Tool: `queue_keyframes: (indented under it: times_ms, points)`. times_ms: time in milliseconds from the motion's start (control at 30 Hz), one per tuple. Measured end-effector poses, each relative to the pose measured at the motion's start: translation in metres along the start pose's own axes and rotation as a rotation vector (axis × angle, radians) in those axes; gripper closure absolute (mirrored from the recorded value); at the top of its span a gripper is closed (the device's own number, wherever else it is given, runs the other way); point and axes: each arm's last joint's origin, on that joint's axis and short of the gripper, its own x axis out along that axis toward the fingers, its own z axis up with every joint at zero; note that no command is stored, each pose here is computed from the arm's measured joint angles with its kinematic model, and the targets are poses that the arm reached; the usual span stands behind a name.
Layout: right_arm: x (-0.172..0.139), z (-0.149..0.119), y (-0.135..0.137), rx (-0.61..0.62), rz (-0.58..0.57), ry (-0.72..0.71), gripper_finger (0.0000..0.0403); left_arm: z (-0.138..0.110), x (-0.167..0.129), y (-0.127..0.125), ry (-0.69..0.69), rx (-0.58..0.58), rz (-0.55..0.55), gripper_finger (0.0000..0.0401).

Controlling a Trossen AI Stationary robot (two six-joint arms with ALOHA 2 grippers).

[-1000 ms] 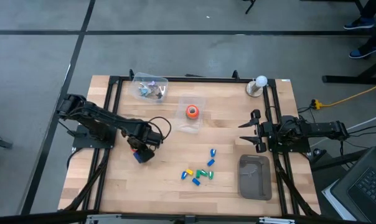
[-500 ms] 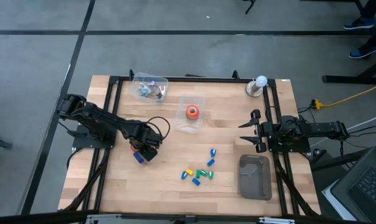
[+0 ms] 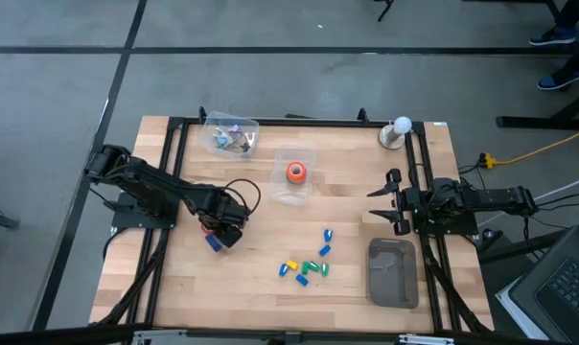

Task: Pick and place Stapler, Stapler remover, tape
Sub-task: Put the red tape into the bottom of the transparent bin

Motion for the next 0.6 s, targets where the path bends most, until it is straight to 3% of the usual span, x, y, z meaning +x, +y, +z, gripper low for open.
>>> queue_keyframes:
  times_ms: [167, 367, 600]
  points:
    - [0.0, 0.0, 0.0, 0.0, 0.0, 0.0, 0.0178, 0.0003, -0.01, -0.0004, -0.051, -0.031, -0.025, 0.0278]
    - [0.0, 0.0, 0.0, 0.0, 0.0, 0.0, 0.0178, -0.0022, -0.0099, 0.0045, -0.026, -0.073, 0.026, 0.0278]
    - [0.0, 0.0, 0.0, 0.0, 0.0, 0.0, 0.0178, -0.0033, -0.0036, 0.0066, 0.005, -0.083, 0.014, 0.0278]
